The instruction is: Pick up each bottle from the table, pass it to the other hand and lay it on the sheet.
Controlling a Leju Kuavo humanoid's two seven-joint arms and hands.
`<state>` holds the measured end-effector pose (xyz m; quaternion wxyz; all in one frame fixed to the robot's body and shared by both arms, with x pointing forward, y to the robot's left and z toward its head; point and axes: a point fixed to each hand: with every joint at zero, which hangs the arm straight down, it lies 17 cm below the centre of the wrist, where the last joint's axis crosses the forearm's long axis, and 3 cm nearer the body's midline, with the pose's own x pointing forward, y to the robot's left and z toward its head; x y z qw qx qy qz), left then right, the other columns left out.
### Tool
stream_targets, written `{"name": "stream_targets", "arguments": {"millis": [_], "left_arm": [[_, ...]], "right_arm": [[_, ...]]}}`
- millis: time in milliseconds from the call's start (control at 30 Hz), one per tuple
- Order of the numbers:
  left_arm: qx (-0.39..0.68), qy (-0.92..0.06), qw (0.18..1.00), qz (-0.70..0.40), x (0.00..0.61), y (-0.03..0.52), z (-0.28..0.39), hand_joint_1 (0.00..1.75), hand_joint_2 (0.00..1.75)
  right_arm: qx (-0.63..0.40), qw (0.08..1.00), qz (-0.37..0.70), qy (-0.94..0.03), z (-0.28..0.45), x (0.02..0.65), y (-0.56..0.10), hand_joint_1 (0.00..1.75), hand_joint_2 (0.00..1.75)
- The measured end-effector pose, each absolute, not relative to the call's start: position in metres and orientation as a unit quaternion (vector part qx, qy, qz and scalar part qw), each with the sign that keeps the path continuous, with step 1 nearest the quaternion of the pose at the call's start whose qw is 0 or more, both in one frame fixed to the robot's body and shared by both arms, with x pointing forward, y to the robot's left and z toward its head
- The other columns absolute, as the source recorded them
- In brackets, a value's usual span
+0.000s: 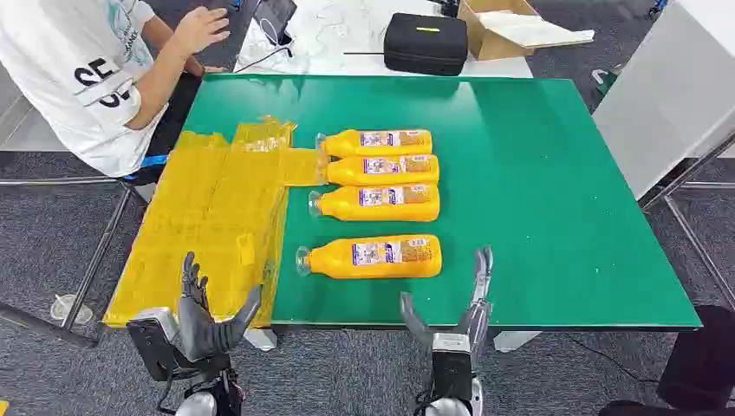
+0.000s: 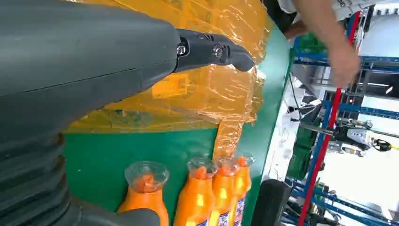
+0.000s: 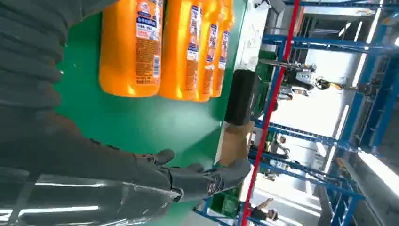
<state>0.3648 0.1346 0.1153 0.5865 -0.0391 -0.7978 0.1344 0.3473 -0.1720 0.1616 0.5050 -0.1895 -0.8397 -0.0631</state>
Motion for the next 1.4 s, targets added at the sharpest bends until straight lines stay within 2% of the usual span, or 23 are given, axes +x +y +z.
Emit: {"name": "stream_targets", "arguments": {"millis": [200, 500, 867, 1100, 1400], "left_arm": [[-0.041, -0.798, 0.587, 0.133, 0.365, 0.133, 0.115, 0.0, 1.75], [-0.046, -0.801, 0.583, 0.129, 0.368, 0.131, 0.118, 0.0, 1.75], [-0.062, -0.8, 0.584, 0.118, 0.373, 0.123, 0.119, 0.0, 1.75], [-0.077, -0.8, 0.585, 0.107, 0.375, 0.116, 0.12, 0.0, 1.75], [-0.085, -0.797, 0.589, 0.097, 0.378, 0.111, 0.118, 0.0, 1.75]], "right_arm": [[-0.201, 0.5, -0.059, -0.84, 0.163, 0.349, -0.178, 0.0, 1.75], [-0.233, 0.456, 0.005, -0.859, 0.184, 0.363, -0.17, 0.0, 1.75], [-0.269, 0.467, 0.076, -0.839, 0.188, 0.414, -0.182, 0.0, 1.75], [-0.256, 0.553, 0.191, -0.769, 0.144, 0.467, -0.177, 0.0, 1.75], [-0.203, 0.604, 0.313, -0.704, 0.099, 0.508, -0.155, 0.0, 1.75]]}}
